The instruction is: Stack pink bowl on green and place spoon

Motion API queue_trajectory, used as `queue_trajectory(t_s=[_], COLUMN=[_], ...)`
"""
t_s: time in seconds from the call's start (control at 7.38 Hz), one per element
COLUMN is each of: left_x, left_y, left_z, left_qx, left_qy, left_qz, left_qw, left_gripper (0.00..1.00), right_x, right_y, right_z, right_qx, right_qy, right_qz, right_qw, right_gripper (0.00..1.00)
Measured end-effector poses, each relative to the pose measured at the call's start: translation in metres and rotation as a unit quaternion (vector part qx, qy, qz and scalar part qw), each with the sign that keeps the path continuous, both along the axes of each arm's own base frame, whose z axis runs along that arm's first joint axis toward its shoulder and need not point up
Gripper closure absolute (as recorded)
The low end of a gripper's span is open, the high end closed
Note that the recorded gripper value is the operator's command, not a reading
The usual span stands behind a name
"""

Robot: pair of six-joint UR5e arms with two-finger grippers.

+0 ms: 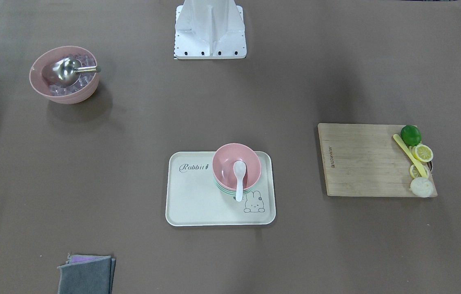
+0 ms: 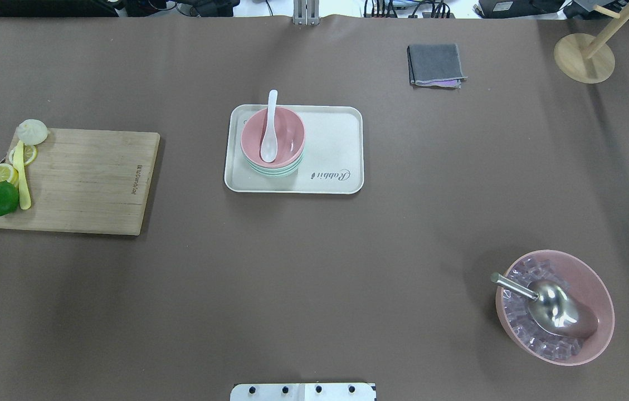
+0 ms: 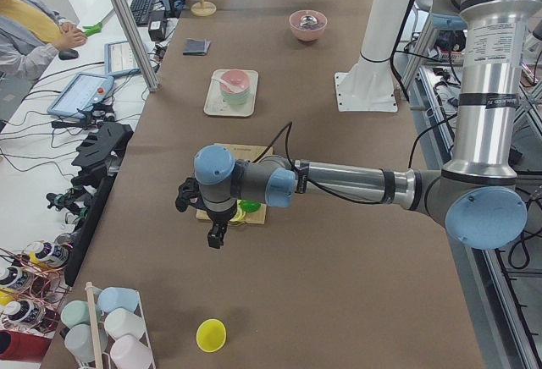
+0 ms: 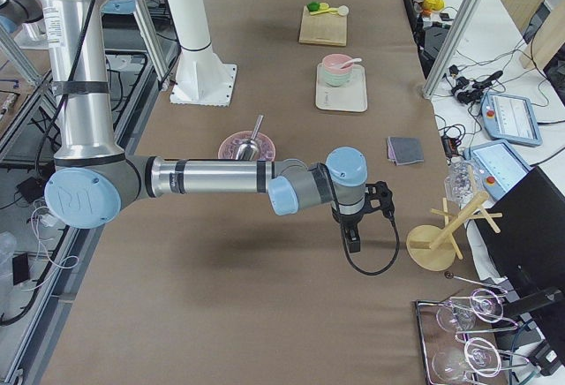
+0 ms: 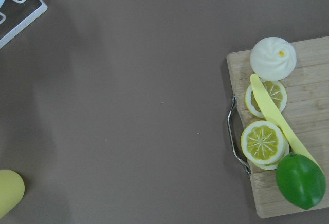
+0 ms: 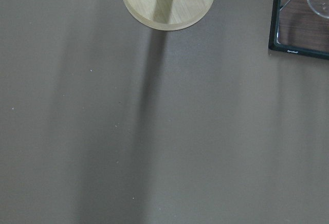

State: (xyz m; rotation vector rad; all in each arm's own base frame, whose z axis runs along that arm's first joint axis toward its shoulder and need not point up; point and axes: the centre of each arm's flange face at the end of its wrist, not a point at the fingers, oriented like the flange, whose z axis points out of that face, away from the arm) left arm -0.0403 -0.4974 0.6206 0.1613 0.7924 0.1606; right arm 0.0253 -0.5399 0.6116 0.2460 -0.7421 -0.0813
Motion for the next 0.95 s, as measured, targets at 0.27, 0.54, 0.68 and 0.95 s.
queue_trajectory(t_s=[0.27,0.54,0.68,0.95], left_x=[-0.001,0.001,0.001,0.002], left_y=[0.004,0.002,0.001,0.003], left_z=[0.010,0.014,0.015,0.022], left_qx=[0.027,0.035,0.035,0.030], left_qy=[-0.001,0.000,0.002,0.003], left_qz=[-0.001,0.000,0.001,0.004], left_qw=[0.9996,0.9994,0.9994,0.9995], left_gripper=[0.02,0.02,0.02,0.02], right_x=[-0.003,-0.004,-0.004,-0.004], right_y=[0.001,0.004,0.005,0.006], right_z=[0.002,0.005,0.006,0.007], right_qx=[-0.003,-0.005,-0.006,-0.007], right_qy=[0.002,0.000,-0.001,-0.004], right_qz=[0.000,-0.002,-0.002,-0.003], right_qw=[1.0000,1.0000,1.0000,1.0000], right_gripper=[0.00,0.00,0.00,0.00])
